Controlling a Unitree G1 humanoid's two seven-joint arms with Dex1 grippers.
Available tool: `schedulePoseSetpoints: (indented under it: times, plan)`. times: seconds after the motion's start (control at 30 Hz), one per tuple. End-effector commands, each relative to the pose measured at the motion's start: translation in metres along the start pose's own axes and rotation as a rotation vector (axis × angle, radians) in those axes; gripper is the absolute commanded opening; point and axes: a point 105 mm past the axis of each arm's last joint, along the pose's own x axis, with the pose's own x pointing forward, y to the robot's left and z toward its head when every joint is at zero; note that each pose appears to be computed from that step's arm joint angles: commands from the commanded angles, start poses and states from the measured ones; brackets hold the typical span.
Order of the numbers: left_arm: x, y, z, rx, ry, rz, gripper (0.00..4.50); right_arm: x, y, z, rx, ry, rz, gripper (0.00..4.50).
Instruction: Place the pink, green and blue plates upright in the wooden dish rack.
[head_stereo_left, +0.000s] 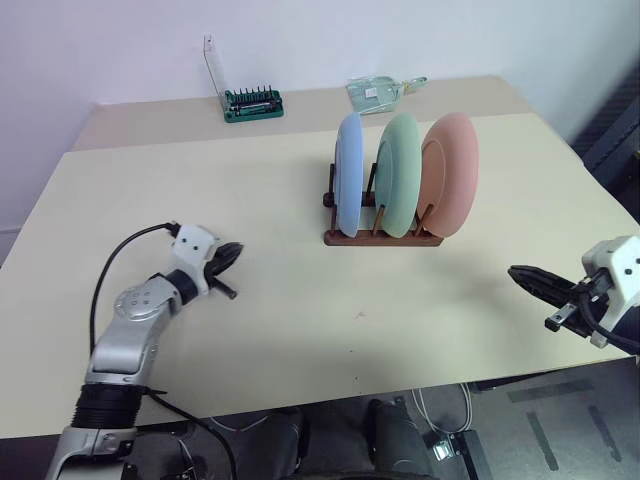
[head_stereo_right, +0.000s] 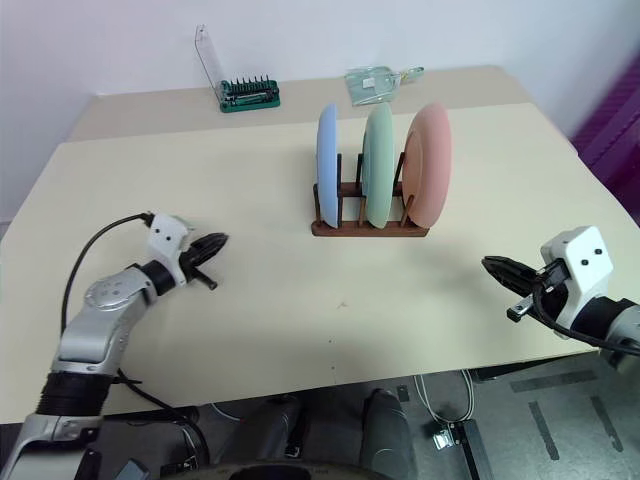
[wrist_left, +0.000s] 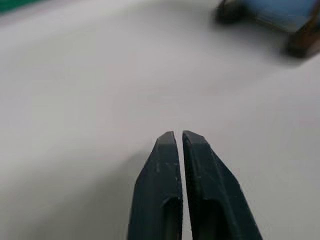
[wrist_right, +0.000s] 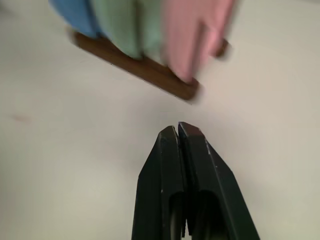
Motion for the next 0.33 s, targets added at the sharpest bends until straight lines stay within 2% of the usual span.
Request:
schedulePoseSetpoints:
  times: [0.03, 0.2, 0.33]
  plan:
    - [-0.007, 0.009, 0.005, 0.038, -0.023, 0.056, 0.03, 0.003, -0.018, 0.000, -0.050, -0.040, -0.051, 0.00]
    - [-0.011, 0.013, -0.007, 0.054, 0.009, 0.141, 0.03, 0.011, -0.027, -0.010, -0.061, -0.040, -0.070, 0.00]
    - [-0.010, 0.017, -0.003, 0.011, -0.023, 0.230, 0.03, 0.019, -0.032, -0.009, -0.077, -0.045, -0.066, 0.00]
